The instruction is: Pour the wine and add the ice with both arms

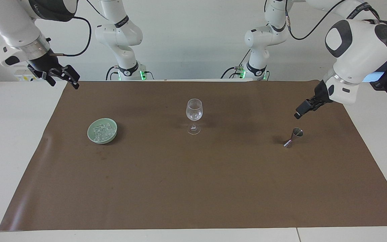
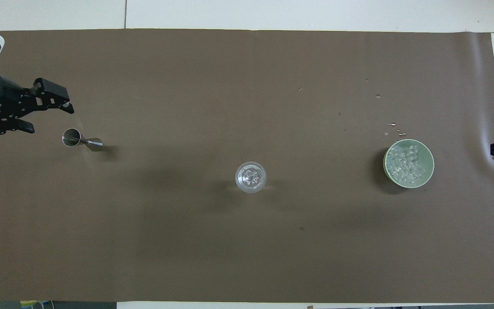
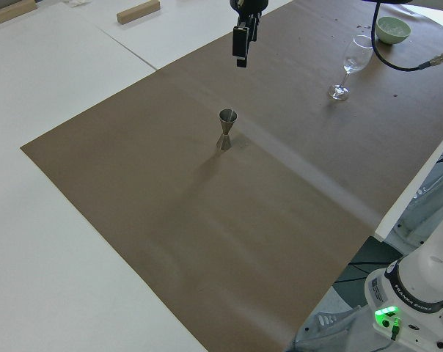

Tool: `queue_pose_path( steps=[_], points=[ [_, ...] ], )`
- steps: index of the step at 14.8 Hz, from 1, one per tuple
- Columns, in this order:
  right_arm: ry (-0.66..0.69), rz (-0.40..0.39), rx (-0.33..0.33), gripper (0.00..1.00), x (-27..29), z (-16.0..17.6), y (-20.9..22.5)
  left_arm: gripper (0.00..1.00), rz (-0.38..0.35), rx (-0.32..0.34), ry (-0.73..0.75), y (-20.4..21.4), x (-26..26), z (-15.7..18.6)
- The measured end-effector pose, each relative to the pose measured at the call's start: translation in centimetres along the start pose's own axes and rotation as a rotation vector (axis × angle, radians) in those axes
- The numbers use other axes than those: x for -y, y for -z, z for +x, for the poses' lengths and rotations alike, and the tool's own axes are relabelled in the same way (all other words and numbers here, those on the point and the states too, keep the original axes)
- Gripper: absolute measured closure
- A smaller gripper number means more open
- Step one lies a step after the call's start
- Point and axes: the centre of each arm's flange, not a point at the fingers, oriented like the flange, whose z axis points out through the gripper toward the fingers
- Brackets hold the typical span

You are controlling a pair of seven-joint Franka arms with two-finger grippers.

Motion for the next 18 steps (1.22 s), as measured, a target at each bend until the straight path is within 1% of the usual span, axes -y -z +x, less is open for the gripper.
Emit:
queue_pose_path(
  steps=[2, 4, 6, 10, 12, 15, 18],
  points=[
    [0.019, -0.002, 0.009, 0.0, 1.0, -0.2, 0.6, 0.0, 0.007, -0.023, -0.103, 1.2, 0.5, -0.6],
    [0.035, -0.006, 0.048, 0.0, 1.8, -0.8, 0.4, 0.0, 0.008, -0.047, -0.168, 2.7, 2.1, -0.8],
    [0.057, -0.009, 0.055, 0.0, 2.5, -0.9, 0.4, 0.0, 0.009, -0.057, -0.212, 4.3, 3.7, -1.1],
    [0.083, -0.009, 0.043, 0.0, 2.8, -0.8, 0.6, 0.0, 0.043, -0.009, -0.241, 7.0, 5.0, -2.0],
    [0.089, -0.01, 0.041, 0.0, 3.2, -0.8, 0.6, 0.0, 0.051, 0.008, -0.284, 7.7, 5.0, -2.2],
    [0.091, -0.009, 0.019, 0.0, 3.3, -0.5, 0.6, 0.0, 0.056, 0.039, -0.321, 7.4, 4.8, -2.6],
    [0.096, -0.01, 0.012, 0.0, 3.6, -0.3, 0.4, 0.0, 0.061, 0.061, -0.339, 6.6, 4.0, -2.9]
  ],
)
